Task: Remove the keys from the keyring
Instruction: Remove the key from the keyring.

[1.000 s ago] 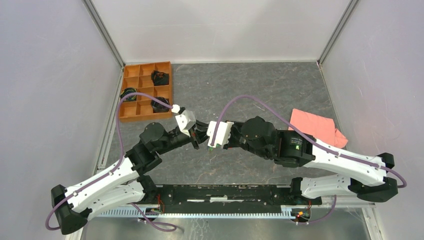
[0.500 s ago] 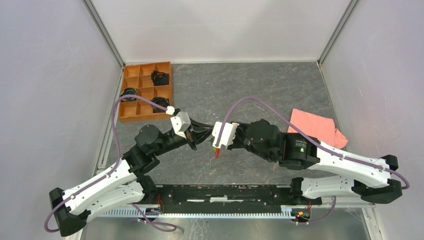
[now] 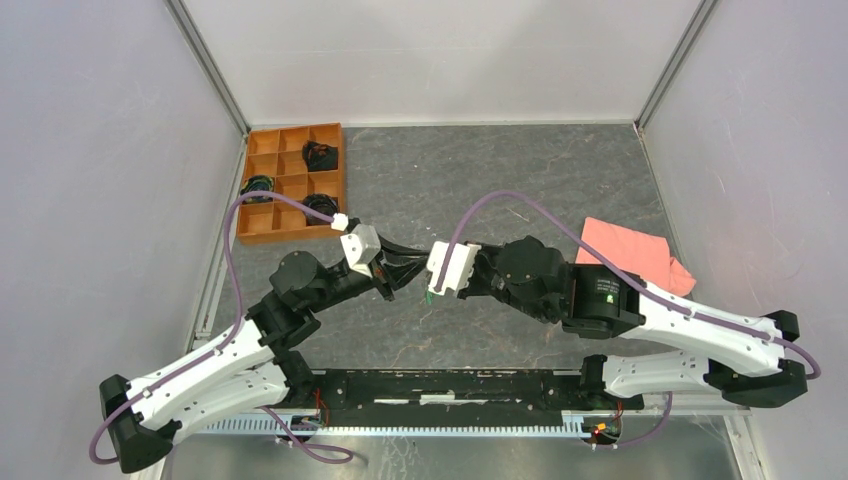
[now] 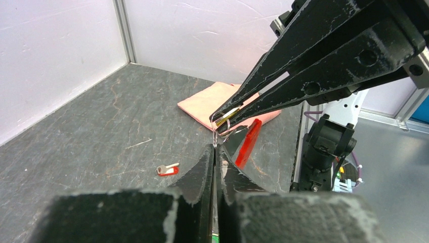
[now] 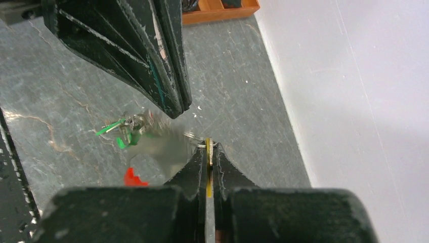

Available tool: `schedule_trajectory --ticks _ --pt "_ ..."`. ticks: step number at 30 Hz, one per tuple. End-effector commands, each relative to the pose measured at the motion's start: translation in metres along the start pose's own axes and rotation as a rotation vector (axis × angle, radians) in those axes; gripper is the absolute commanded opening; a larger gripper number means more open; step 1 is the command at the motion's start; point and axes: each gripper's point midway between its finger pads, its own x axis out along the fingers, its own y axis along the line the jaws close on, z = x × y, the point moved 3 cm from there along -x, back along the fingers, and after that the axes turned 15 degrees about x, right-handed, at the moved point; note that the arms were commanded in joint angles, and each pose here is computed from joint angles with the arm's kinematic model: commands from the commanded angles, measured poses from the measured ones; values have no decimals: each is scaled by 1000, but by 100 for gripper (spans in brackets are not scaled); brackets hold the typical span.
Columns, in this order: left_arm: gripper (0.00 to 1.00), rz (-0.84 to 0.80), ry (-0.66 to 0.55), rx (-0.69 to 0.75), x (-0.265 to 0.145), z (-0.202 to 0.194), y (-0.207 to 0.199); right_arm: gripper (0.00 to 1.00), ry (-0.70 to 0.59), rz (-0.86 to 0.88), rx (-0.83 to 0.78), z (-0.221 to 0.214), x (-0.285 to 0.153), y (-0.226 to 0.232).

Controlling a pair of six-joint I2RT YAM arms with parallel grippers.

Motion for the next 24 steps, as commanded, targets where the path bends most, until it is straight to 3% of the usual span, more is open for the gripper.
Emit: schedule_trajectory --ticks 1,13,24 --pt "17 20 -63 -16 2 17 3 0 -78 -34 35 30 -13 -17" --pt "36 18 -52 -10 5 17 4 0 -84 -35 28 35 -10 -17" --pt "43 15 -52 -7 11 18 6 0 -92 -25 35 41 -7 -15"
